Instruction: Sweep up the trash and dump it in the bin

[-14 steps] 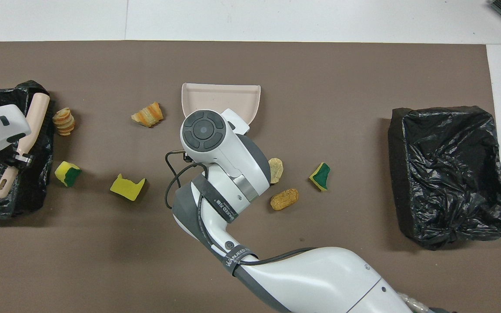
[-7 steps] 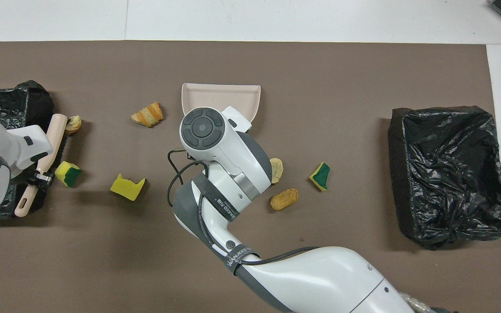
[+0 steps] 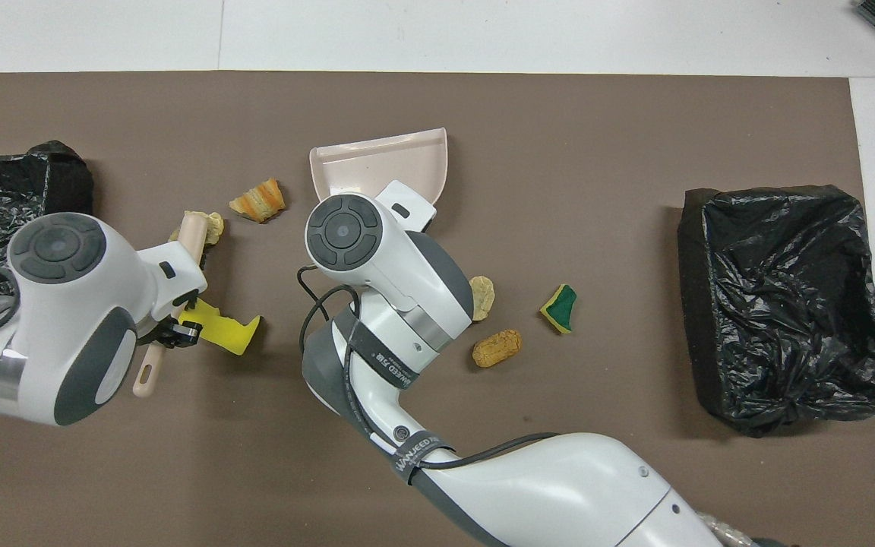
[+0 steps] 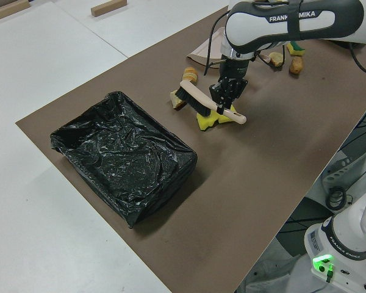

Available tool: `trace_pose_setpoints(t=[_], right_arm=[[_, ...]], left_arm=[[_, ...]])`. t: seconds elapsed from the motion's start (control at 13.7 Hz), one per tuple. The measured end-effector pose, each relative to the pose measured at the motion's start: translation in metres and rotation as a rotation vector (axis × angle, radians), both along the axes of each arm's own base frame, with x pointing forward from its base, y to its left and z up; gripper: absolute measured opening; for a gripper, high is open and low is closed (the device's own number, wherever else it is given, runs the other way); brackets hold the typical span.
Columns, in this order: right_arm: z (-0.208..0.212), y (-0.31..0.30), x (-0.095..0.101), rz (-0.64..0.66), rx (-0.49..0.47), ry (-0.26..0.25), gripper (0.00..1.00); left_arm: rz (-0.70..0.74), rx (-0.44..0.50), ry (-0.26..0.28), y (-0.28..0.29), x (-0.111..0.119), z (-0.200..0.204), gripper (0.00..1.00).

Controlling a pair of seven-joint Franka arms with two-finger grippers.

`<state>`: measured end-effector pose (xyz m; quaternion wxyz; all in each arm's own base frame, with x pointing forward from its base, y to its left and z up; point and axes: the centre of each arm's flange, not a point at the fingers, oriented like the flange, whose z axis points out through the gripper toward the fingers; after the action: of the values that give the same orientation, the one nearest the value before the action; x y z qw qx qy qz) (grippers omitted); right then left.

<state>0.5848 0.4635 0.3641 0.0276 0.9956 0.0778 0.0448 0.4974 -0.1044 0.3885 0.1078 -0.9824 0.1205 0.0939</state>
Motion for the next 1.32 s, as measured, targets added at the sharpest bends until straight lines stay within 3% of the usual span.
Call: trace_pose_setpoints(t=[0.29,0.58,0.8,1.1,1.32], right_arm=[[0.056,-0.042,0.019,0.235,0.002,-0.008,0.31],[0.092,-0.107,0.023,0.455,0.014,0.1,0.31],[0.096,-0.125,0.01,0.644,-0.014,0.198,0.31],[0.077,-0.138,-0.002,0.857,-0.067,0.268,0.31],[0.068,-0.148,-0.013,0.977,-0.101,0.311,0.31]], left_arm=[[0.025,0.007,-0.019,-0.008,0.004,0.023,0.26],[-0.026,-0.021,-0.085,-0.011,0.039,0.064,0.26],[-0.085,-0.03,-0.076,-0.016,0.08,0.047,0.26],[-0.118,-0.021,-0.128,0.011,0.139,0.018,0.26],[-0.337,-0.035,-0.103,0.016,0.156,0.005,0.26]])
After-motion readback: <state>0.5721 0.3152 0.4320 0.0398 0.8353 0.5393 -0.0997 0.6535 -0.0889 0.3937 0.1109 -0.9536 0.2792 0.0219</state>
